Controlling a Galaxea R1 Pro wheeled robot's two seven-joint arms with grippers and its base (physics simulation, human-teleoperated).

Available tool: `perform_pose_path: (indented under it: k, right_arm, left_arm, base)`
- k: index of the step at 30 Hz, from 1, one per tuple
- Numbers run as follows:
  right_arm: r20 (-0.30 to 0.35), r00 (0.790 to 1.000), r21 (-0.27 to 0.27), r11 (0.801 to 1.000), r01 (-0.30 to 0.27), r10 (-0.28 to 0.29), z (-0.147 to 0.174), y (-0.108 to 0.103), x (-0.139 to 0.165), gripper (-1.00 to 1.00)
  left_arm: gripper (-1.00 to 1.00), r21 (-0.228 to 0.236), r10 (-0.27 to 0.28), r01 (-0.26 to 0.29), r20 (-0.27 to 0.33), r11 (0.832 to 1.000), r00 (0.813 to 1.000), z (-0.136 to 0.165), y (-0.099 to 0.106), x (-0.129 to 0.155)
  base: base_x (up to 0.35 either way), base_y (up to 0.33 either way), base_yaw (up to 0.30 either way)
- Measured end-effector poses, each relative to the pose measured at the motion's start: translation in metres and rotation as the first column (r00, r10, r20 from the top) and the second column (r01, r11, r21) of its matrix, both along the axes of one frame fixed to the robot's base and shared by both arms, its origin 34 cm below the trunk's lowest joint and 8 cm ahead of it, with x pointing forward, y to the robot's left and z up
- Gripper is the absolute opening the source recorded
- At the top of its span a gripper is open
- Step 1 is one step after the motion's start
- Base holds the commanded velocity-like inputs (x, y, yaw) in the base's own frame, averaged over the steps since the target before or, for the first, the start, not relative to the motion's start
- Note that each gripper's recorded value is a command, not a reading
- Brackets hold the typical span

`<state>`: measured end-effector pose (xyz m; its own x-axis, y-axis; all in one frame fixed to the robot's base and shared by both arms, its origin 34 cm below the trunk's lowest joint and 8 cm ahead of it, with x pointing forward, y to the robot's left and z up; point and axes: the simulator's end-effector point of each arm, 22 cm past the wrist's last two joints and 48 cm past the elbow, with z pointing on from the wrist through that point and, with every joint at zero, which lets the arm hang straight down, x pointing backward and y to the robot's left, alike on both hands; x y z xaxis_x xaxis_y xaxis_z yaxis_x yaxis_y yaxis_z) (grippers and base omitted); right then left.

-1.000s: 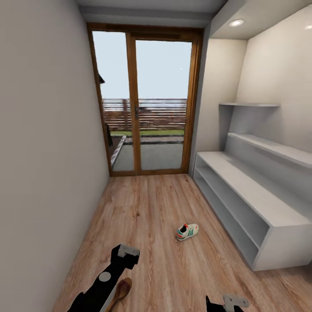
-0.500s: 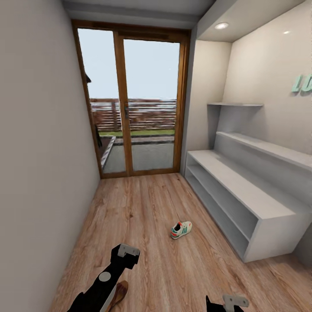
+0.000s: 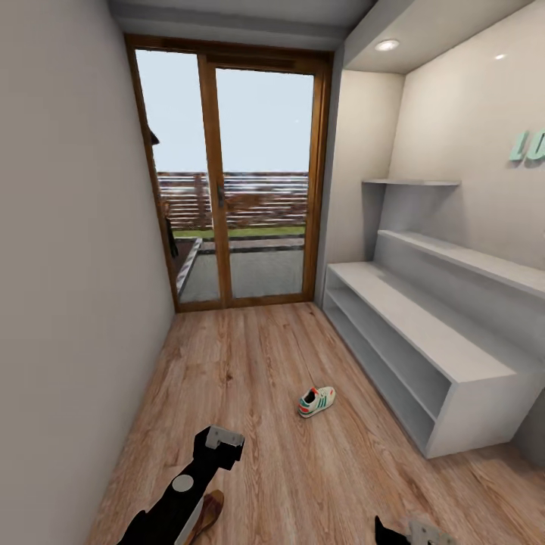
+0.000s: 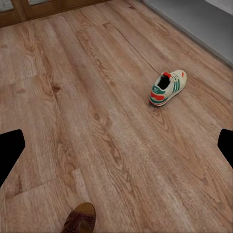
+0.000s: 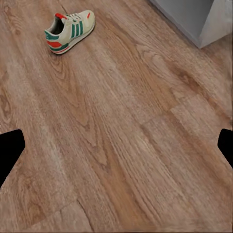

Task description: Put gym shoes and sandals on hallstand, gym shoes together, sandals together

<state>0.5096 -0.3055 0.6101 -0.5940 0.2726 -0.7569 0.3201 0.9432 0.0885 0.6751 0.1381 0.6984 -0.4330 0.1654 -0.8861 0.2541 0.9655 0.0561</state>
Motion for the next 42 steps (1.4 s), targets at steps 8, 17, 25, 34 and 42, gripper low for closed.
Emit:
perform_pose_path:
  k: [8,17,25,34,42]
  right_arm:
    - [0.003,0.999,0.036,0.998,0.043,-0.043,-0.0009,-0.0048,-0.0016,1.0]
    - [0.003,0.999,0.036,0.998,0.045,-0.045,-0.0005,-0.0051,-0.0017,1.0]
    - [0.002,0.999,0.033,0.999,0.039,-0.039,0.0,-0.0043,-0.001,1.0]
    - [-0.003,0.999,0.034,0.999,0.038,-0.038,-0.0013,-0.0039,-0.0018,1.0]
    - [-0.004,0.999,0.034,0.999,0.038,-0.038,-0.0017,-0.0041,-0.0022,1.0]
  left_arm:
    - [1.0,0.0,0.0,0.0,0.0,1.0,1.0,0.0,0.0,0.0]
    - [1.0,-0.001,0.002,-0.002,0.0,1.0,1.0,0.0003,0.0006,0.0]
    - [1.0,0.0,0.002,-0.002,0.0,1.0,1.0,0.0001,0.0006,0.0001]
    - [1.0,0.0,0.002,-0.002,0.0,1.0,1.0,0.0,0.0004,0.0001]
    - [1.0,0.0,0.002,-0.002,0.0,1.0,1.0,0.0,0.0004,0.0001]
  base:
    - [0.0,0.116,0.0]
    - [0.098,0.272,0.0]
    - [0.104,0.126,0.0]
    - [0.009,0.011,-0.019]
    - [0.0,0.0,-0.262]
